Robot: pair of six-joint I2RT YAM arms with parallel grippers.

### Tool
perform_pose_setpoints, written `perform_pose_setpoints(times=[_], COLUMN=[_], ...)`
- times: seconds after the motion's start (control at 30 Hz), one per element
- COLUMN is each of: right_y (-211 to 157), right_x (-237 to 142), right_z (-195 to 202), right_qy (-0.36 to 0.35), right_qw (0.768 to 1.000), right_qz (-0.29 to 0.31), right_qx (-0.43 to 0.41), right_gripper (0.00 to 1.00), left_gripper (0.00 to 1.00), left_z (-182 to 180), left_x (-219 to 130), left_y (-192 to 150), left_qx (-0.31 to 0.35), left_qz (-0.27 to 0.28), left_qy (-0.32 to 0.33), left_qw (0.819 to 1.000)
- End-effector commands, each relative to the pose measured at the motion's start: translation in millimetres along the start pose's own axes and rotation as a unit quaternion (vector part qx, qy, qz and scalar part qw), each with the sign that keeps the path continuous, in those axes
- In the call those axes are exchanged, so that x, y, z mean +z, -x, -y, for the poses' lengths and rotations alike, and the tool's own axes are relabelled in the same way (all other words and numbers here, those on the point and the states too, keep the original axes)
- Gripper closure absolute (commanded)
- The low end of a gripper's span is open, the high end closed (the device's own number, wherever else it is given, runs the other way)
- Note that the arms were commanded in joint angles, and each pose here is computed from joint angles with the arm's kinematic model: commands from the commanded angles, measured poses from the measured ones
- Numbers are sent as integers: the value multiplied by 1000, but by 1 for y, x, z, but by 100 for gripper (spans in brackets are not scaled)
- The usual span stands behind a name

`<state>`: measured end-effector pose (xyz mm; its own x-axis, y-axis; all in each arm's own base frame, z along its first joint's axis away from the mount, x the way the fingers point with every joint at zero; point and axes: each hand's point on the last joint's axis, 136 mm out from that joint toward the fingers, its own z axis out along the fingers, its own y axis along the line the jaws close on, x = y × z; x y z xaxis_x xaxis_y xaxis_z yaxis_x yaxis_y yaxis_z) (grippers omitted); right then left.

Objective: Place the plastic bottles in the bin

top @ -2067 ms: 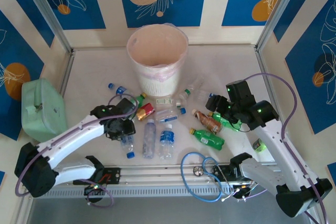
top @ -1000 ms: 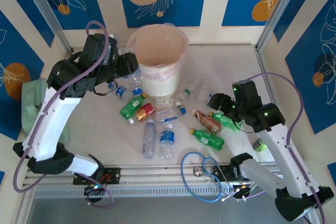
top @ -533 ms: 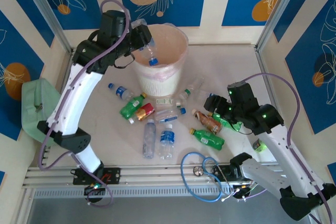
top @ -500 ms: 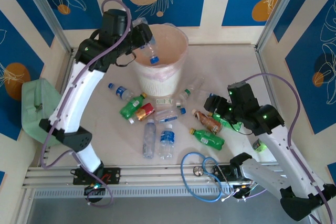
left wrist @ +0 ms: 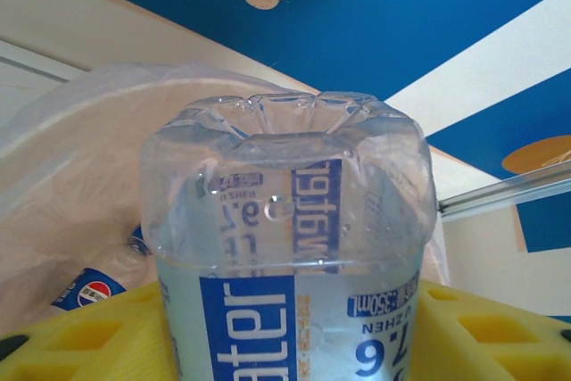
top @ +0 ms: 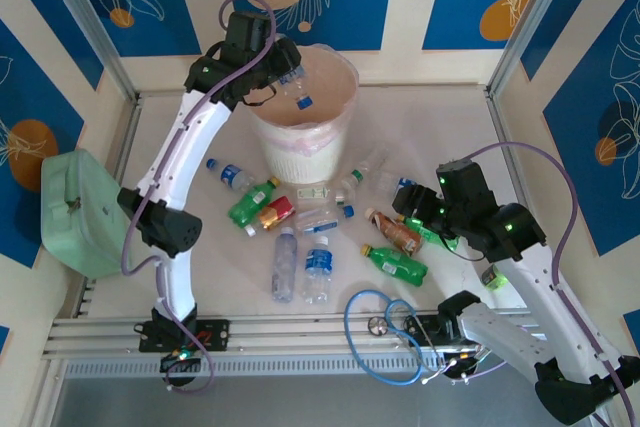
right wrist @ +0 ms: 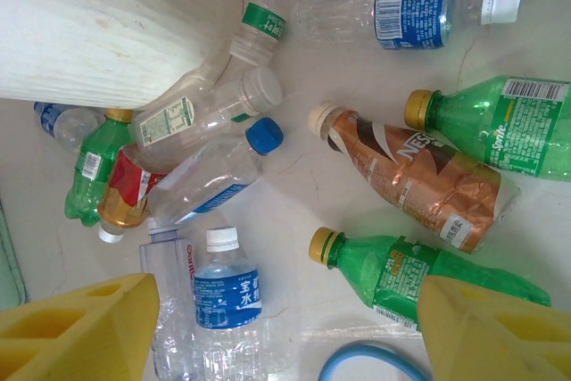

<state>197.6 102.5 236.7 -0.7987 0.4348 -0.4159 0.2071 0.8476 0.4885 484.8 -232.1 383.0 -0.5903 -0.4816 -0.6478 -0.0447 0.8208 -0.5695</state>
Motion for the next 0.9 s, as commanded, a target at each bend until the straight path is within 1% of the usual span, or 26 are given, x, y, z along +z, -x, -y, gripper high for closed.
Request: perform_pose_setpoints(times=[0.0,0.17,0.23,0.27,0.4,0.47,0.53,0.6,0.67,0.77,0.83,0.87], right_y=[2,2,2,3,4,4,4,4,6,10,12,11], right_x=[-4,-6,-7,-7,-11,-10,-9,-6,-3,1,2,3], right_z=[1,1,2,3,6,11,17,23,29,38,45,49], right_qy=[-3,-5,-7,-9,-19,-33,-47,-64,-80,-95,-102,-104], right_qw=[1000,1000,1000,1000,1000,999,999,998,997,995,994,994], right_qz=[8,8,9,10,14,13,10,4,-1,-6,-7,-10], right_qx=[-1,-1,-2,-2,-3,-2,0,3,6,17,33,41], right_gripper=[23,23,23,23,23,22,21,20,20,19,19,19], left_gripper=[36,18,8,6,6,7,7,7,8,9,9,9], left_z=[0,3,4,5,12,23,37,48,56,59,52,46], left_x=[4,3,2,0,-12,-27,-48,-69,-87,-109,-126,-134], left_y=[0,2,3,4,9,15,20,19,6,-27,-53,-64], left_qx=[6,11,14,17,24,34,57,86,129,203,244,253], left_qz=[-7,-3,-2,-1,6,18,35,44,40,14,-4,-12], left_qy=[-4,-10,-14,-14,-28,-46,-64,-75,-77,-69,-63,-66], left_qw=[1000,1000,1000,1000,999,998,996,993,988,977,968,965])
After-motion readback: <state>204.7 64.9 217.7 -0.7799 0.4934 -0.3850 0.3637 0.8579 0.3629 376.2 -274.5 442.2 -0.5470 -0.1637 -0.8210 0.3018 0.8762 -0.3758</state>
